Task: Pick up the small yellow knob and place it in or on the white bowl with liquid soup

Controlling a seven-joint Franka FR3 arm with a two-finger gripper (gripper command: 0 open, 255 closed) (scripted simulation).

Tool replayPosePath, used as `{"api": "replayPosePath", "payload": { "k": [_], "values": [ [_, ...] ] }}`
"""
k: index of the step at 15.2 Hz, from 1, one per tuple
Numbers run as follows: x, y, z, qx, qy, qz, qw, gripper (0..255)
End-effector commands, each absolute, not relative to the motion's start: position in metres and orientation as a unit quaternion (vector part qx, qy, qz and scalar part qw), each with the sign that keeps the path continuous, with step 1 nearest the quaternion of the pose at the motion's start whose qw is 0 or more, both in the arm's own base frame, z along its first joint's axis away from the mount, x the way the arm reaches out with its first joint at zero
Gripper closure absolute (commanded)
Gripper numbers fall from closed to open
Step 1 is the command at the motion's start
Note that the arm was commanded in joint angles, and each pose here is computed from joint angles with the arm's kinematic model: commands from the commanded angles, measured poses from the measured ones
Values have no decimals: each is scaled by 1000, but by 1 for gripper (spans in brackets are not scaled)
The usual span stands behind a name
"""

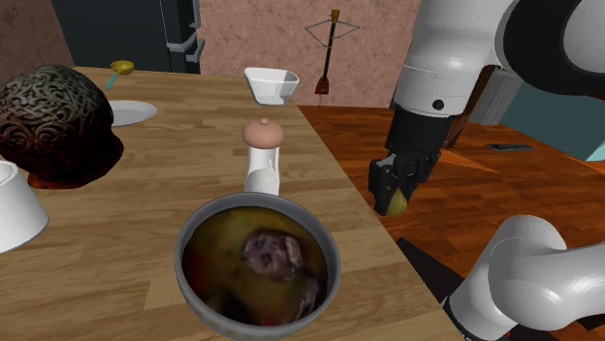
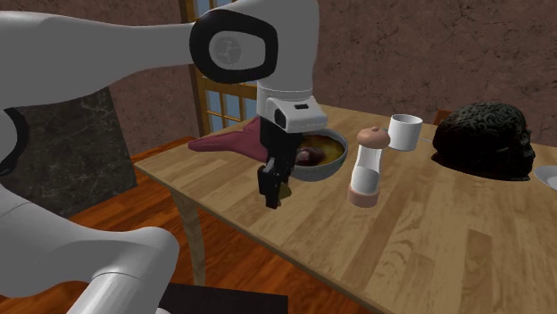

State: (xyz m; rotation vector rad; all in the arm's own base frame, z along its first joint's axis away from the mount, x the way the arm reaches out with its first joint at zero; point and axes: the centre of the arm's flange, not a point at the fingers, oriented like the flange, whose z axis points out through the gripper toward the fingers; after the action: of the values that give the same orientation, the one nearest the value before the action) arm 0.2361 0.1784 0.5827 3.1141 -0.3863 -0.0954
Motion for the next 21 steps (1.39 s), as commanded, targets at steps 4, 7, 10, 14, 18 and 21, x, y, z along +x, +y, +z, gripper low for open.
{"api": "replayPosePath", "payload": {
  "k": [4, 7, 10, 14, 18, 21],
  "values": [
    [237, 178, 610, 992, -123, -31, 1, 255],
    [237, 178, 626, 992, -123, -31, 1, 255],
    [237, 178, 642, 992, -123, -31, 1, 255],
    [237, 178, 663, 992, -123, -31, 1, 255],
    [237, 178, 684, 992, -123, -31, 1, 255],
    [245, 203, 685, 992, -123, -31, 1, 255]
  ]
}}
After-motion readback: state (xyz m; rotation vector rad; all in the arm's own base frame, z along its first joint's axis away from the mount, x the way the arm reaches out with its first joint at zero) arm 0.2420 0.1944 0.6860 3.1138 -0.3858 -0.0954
